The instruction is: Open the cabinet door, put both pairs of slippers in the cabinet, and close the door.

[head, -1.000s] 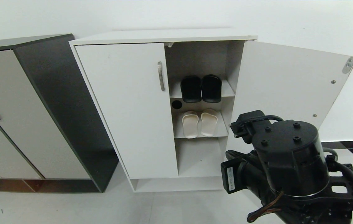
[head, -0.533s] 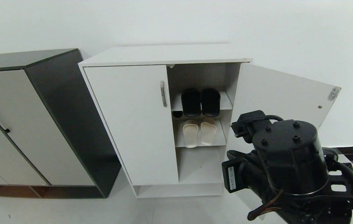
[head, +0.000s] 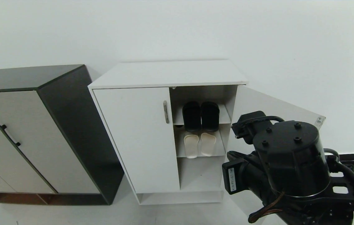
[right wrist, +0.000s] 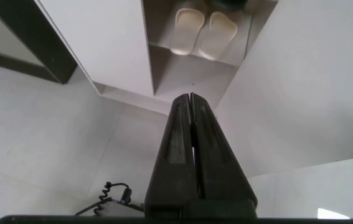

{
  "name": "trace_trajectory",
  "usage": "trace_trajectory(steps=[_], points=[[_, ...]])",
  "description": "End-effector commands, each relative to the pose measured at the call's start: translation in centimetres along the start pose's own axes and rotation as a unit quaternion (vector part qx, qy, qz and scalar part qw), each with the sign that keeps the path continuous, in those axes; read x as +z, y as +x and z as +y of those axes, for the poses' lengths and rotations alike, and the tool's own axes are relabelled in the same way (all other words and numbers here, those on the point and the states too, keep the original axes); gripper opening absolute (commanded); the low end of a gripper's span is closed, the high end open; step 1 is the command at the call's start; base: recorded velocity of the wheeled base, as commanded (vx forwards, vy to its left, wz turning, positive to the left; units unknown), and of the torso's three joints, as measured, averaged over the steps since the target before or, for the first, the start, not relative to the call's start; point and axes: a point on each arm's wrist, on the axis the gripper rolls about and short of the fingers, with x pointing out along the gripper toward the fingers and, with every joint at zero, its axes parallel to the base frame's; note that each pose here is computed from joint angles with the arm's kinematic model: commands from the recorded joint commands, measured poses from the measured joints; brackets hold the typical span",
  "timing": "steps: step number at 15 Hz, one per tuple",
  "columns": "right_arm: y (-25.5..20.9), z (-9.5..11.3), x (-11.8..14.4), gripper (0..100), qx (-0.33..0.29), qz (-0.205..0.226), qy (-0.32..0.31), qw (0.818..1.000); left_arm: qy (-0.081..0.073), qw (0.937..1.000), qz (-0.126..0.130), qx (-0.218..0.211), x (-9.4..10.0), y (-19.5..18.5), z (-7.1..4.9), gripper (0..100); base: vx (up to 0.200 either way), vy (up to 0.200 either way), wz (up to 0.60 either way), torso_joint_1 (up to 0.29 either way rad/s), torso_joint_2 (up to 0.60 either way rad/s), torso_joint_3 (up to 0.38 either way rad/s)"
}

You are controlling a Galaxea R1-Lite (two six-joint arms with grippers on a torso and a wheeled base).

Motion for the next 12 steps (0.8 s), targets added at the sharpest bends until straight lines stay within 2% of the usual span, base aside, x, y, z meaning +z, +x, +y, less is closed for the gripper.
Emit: trace_trajectory(steps=[1,12], points=[[0.03,0.03,-0.04,0,0.000,0.001,-0.001,1.000,0.000,1.0000,0.000,0.000,-0.01,0.00,0.00,0,0.000,0.000,0.00,0.173,-0.48,-0.315],[0.13,-0.08,-0.24,0,0.005,0.006,-0.002,1.000,0.000,1.0000,0.000,0.001,-0.01,0.00,0.00,0,0.000,0.000,0.00,0.217,-0.52,-0.313]])
